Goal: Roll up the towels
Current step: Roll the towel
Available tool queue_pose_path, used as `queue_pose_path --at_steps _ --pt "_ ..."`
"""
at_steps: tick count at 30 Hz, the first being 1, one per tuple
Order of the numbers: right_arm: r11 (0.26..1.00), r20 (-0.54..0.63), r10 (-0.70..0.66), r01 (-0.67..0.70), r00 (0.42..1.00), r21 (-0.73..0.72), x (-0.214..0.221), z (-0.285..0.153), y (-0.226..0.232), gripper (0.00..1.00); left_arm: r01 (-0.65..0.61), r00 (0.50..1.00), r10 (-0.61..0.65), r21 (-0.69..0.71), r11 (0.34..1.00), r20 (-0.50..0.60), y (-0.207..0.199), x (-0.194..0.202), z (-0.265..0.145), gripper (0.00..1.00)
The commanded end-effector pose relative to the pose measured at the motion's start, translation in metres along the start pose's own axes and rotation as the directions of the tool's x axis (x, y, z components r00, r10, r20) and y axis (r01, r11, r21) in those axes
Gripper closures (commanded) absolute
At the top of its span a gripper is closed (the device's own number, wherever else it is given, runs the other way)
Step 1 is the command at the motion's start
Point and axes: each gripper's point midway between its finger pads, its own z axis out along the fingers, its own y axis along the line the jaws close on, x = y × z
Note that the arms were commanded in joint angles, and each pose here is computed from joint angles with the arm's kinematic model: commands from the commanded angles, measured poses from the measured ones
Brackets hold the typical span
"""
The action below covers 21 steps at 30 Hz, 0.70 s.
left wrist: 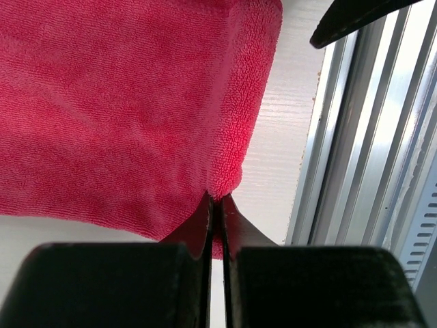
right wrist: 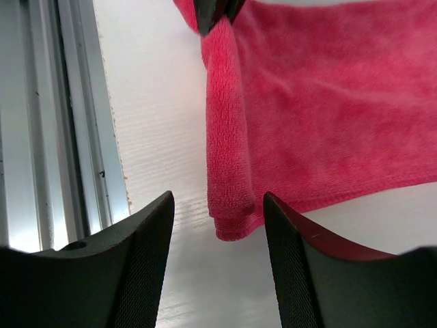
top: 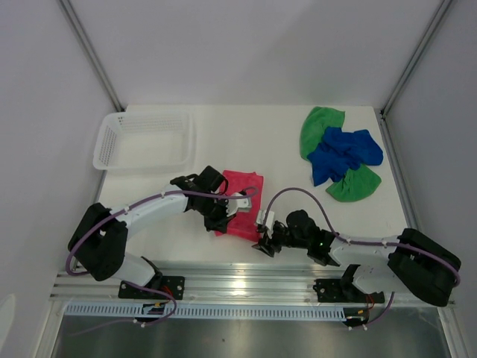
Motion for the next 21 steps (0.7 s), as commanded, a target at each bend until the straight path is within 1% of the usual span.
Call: queue_pose_path --at_steps 1,2,7,9,10,11,13,14,17,18,21 --pt "0.999 0.055 -0.02 0.017 0.998 0.045 -0.014 0.013 -0.008 0.42 -0.043 0.997 0.041 0.017 0.999 0.058 0.002 -0.016 -0.004 0.99" --pt "0.998 0.066 -0.023 0.02 0.998 0.057 -0.016 0.015 -0.011 0.42 -0.042 0.998 0.04 0.02 0.999 0.055 0.002 -0.015 -0.003 0.99" --pt "0.997 0.013 0.001 -0.003 1.0 0.08 -0.002 0.026 -0.015 0.43 -0.044 0.998 0.042 0.032 0.999 0.052 -0.001 -0.013 -0.002 0.99" --pt "0.994 -0.014 0.017 -0.015 1.0 0.107 0.004 0.026 -0.02 0.55 -0.041 0.998 0.039 0.032 0.999 0.049 -0.001 -0.012 -0.002 0.99" --pt "0.993 -0.022 0.025 -0.023 0.999 0.112 0.007 0.025 -0.021 0.63 -0.041 0.998 0.04 0.032 0.999 0.048 -0.001 -0.011 -0.002 0.99" --pt "0.994 -0.029 0.027 -0.024 0.999 0.106 0.009 0.024 -0.02 0.74 -0.038 0.998 0.037 0.03 0.999 0.041 -0.001 -0.008 -0.001 0.99" --pt "0.997 -0.025 0.023 -0.021 0.999 0.077 0.007 0.022 -0.015 0.81 -0.045 0.998 0.044 0.026 0.999 0.033 0.0 -0.005 0.0 0.98" --pt "0.997 -0.03 0.028 -0.026 0.999 0.066 0.008 0.021 -0.014 0.87 -0.039 0.999 0.038 0.018 0.999 0.013 0.0 0.003 0.003 0.98" --pt "0.999 -0.015 0.044 -0.044 0.999 0.024 0.004 0.021 -0.008 0.95 -0.057 0.998 0.057 -0.002 0.998 -0.004 0.005 0.012 0.008 0.92" --pt "0.999 -0.012 0.051 -0.051 0.999 0.012 0.003 0.021 -0.007 0.96 -0.055 0.998 0.054 -0.011 0.998 -0.029 0.005 0.023 0.012 0.91" --pt "0.997 -0.019 0.072 -0.073 0.997 -0.031 0.001 0.023 -0.002 1.0 -0.07 0.997 0.069 -0.029 0.997 -0.043 0.01 0.029 0.016 0.86"
